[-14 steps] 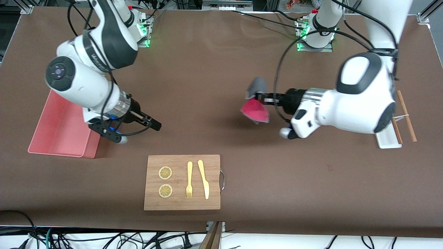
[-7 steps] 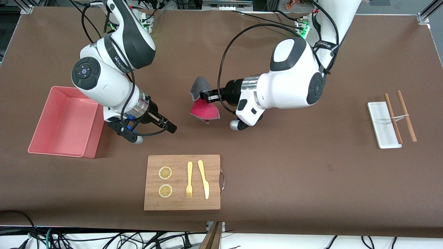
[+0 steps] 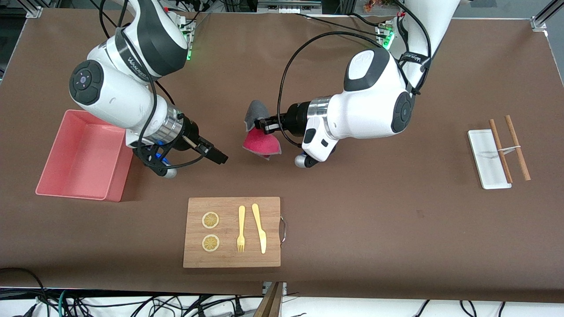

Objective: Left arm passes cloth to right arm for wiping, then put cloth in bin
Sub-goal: 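Carry the cloth with the left gripper while the right gripper approaches, then move the right gripper toward the cloth held by the left gripper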

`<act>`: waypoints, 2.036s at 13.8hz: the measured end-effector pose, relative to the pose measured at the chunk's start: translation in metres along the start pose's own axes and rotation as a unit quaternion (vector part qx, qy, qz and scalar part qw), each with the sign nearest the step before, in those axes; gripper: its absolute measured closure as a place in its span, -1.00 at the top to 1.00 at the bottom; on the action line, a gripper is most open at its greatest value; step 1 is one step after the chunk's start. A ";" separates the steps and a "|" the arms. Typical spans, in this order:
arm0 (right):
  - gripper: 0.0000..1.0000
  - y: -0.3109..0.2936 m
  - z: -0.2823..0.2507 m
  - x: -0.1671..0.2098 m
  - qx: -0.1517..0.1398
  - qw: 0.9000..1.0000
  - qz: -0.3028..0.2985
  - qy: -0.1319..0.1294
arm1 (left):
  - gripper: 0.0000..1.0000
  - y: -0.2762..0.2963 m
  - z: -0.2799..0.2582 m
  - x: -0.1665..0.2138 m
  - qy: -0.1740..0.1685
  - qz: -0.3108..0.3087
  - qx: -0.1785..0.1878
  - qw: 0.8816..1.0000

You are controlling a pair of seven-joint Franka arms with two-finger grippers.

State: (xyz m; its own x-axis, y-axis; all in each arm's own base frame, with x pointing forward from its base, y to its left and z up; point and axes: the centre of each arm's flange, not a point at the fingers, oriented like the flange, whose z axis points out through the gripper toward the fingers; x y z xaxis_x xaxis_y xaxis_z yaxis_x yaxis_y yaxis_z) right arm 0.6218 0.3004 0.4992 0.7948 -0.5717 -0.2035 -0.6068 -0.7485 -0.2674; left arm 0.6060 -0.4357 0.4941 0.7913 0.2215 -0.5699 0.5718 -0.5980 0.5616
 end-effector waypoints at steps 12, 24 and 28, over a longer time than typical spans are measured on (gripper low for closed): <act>1.00 0.012 0.057 -0.033 -0.091 0.991 0.062 -0.076 | -0.96 0.000 0.000 0.000 0.000 -0.005 0.000 1.000; 1.00 0.064 0.084 0.015 -0.001 0.928 0.260 -0.267 | -0.96 0.000 -0.001 0.000 0.000 -0.010 -0.001 1.000; 1.00 0.072 0.099 0.010 0.031 0.901 0.306 -0.306 | -0.96 0.000 -0.001 0.000 0.001 -0.010 -0.001 1.000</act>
State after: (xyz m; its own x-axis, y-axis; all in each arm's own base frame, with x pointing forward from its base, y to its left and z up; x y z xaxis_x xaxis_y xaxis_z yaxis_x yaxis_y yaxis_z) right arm 0.5864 0.2742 0.3844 0.1753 -0.5645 -0.8066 -0.9452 -0.3256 0.0224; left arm 0.6068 -0.4348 0.4951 0.7798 0.2348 -0.5803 0.5883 -0.5918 0.5511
